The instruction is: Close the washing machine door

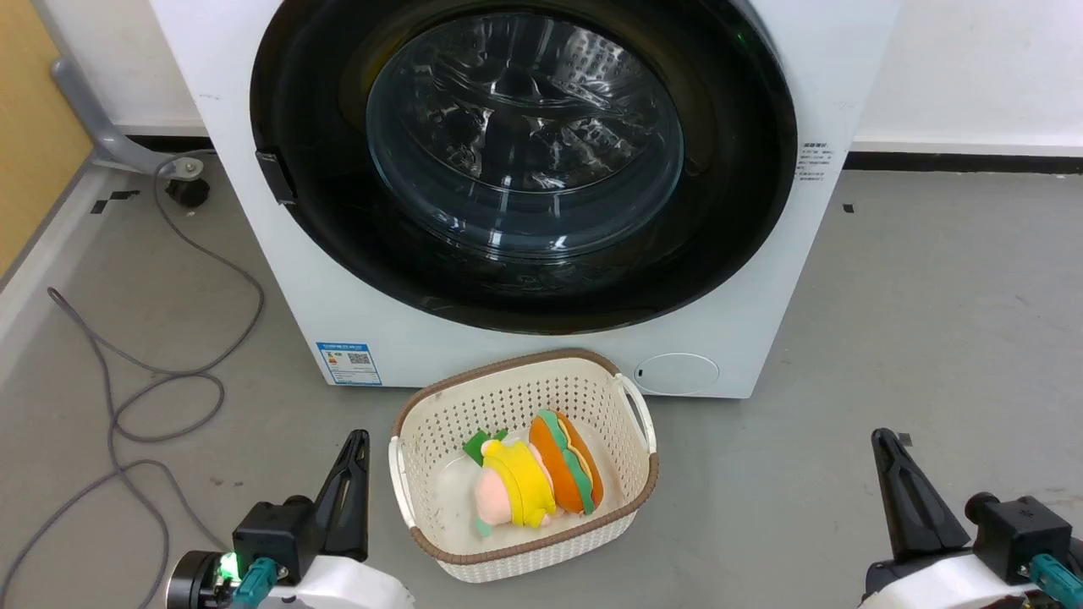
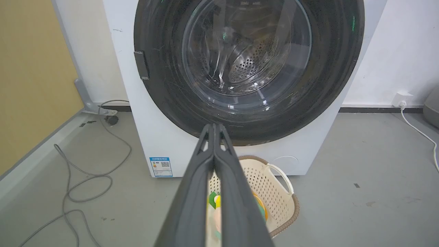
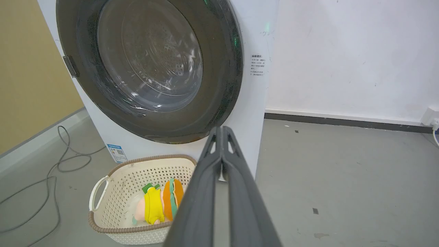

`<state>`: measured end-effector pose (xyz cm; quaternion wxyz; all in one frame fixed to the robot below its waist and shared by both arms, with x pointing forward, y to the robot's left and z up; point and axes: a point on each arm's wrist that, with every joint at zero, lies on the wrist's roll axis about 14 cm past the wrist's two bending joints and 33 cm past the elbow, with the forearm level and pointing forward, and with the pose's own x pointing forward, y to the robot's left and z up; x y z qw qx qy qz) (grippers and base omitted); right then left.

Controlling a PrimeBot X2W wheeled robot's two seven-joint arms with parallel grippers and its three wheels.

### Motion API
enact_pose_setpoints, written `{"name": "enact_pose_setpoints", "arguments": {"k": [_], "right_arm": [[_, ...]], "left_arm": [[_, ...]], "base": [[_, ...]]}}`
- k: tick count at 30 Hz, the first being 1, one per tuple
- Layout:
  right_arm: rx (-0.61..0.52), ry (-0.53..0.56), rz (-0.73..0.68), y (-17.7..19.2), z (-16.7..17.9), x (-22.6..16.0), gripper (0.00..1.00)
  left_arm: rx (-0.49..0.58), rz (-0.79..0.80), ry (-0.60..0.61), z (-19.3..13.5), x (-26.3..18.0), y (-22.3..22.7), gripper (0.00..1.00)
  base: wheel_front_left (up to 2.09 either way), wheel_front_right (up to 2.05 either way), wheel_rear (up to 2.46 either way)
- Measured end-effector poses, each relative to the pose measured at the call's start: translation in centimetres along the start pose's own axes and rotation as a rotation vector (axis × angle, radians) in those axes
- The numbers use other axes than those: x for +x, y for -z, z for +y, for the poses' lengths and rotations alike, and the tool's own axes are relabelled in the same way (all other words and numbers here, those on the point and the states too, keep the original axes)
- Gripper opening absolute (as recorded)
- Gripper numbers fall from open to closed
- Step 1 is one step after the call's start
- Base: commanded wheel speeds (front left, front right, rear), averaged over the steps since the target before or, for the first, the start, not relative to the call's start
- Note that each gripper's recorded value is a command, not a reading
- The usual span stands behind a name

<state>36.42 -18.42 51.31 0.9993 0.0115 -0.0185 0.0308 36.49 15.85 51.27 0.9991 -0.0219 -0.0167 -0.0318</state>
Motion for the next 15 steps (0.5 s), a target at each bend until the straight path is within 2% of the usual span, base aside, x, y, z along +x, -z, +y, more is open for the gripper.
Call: {"name": "enact_pose_setpoints", "arguments": {"k": [15], "right_arm": [[-0.015, -0.016, 0.011, -0.25, 0.50, 0.24, 0.00]], "left_arm": [[0.020, 0.007, -0.015, 0.43, 0.13, -0.30, 0.00]], "base": [[0.00, 0.00, 0.00]]}}
